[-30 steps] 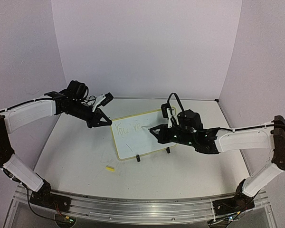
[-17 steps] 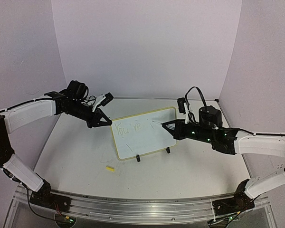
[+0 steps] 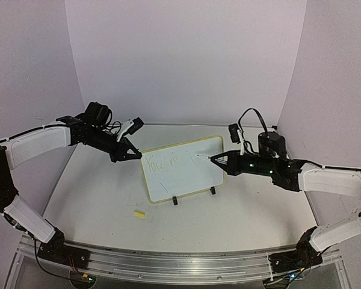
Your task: Write a sentence on the whiteboard
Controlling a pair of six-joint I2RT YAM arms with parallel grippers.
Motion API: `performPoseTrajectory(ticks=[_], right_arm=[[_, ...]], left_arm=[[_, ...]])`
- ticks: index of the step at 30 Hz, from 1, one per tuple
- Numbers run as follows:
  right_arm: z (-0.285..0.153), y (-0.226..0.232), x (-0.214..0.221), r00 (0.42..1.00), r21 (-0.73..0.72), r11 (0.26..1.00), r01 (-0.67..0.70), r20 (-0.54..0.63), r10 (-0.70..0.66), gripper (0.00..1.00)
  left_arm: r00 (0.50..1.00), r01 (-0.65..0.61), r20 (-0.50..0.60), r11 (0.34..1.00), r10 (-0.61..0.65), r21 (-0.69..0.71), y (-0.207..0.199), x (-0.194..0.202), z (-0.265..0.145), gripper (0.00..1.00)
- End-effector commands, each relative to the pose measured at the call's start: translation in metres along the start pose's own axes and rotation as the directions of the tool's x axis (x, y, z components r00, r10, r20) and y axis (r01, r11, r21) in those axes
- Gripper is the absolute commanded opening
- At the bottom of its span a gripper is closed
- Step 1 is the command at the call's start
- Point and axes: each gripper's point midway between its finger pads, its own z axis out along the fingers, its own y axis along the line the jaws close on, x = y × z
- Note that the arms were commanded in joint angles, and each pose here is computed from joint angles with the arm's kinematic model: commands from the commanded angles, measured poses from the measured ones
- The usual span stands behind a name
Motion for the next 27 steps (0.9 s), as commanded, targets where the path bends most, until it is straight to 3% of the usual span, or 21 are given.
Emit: performPoseTrajectory(ticks=[1,27], right_arm=[[0.007,0.003,-0.011,0.999,-0.019,0.999,0.031,0.031,-0.03,0.0],[0.043,-0.014,-0.022,0.999,0.016,1.0,-0.012,0.044,0.011,0.0]], left_arm=[[1.0,-0.029,-0.011,0.999,0.029,-0.029,0.003,0.001,-0.002,0.0],[0.999,-0.03,-0.018,0.999,0.03,-0.03,0.004,0.003,0.0,0.0]])
